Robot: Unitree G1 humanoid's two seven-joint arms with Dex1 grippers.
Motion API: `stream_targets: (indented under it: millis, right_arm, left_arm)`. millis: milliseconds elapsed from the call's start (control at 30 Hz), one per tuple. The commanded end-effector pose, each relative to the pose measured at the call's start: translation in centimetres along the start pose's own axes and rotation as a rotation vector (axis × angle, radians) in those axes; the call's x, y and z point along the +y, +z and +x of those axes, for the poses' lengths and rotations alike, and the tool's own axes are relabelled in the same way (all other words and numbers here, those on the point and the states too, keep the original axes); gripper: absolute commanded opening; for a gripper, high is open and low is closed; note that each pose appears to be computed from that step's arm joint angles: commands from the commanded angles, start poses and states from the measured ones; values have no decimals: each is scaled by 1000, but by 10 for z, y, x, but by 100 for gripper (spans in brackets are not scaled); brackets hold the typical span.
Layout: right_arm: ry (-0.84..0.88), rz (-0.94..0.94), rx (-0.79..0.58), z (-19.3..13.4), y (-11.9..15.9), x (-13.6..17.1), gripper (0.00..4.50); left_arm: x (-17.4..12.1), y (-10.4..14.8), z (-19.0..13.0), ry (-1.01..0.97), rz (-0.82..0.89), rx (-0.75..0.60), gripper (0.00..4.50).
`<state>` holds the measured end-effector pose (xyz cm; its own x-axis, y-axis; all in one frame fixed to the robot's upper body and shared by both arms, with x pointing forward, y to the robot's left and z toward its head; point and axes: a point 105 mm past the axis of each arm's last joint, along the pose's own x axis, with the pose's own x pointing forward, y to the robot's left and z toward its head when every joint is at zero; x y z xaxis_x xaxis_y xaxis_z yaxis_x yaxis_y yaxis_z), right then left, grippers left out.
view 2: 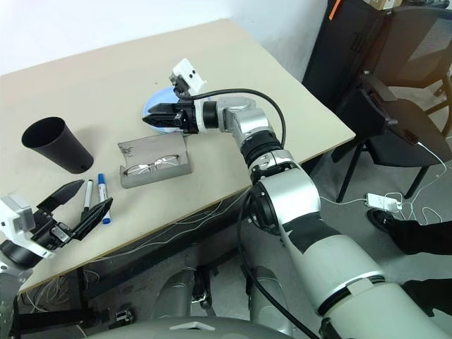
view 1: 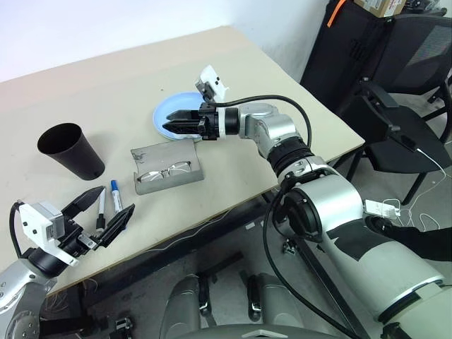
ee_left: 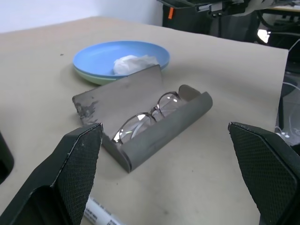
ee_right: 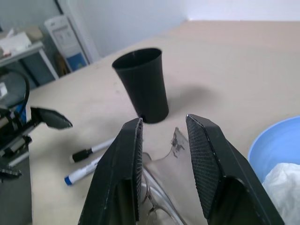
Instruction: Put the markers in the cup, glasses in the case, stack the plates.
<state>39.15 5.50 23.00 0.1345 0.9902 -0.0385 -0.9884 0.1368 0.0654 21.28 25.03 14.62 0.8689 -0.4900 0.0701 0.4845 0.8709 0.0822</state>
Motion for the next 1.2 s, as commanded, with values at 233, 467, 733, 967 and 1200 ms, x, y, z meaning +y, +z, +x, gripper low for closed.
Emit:
stream_targets:
  millis: [233,467,733,967,1200]
  right_arm:
    - [-35,-69,-10,-2,14,-3,153]
    - [-6,-72,-39,-5,19,-1,153]
    - [-41,-99,6,-6,12,-6,153]
    - [-203,-123,144,-6,-4,-23,153]
    - [-269,-73,162,-12,-4,-32,153]
  left_arm:
    - [-5,6,-1,-27,20,-3,450]
    - [-4,7,-1,-29,22,-1,450]
    - [-3,5,0,-30,22,-3,450]
    - [-3,-1,-2,-35,17,5,450]
    - [-2,-7,-2,-38,16,10,450]
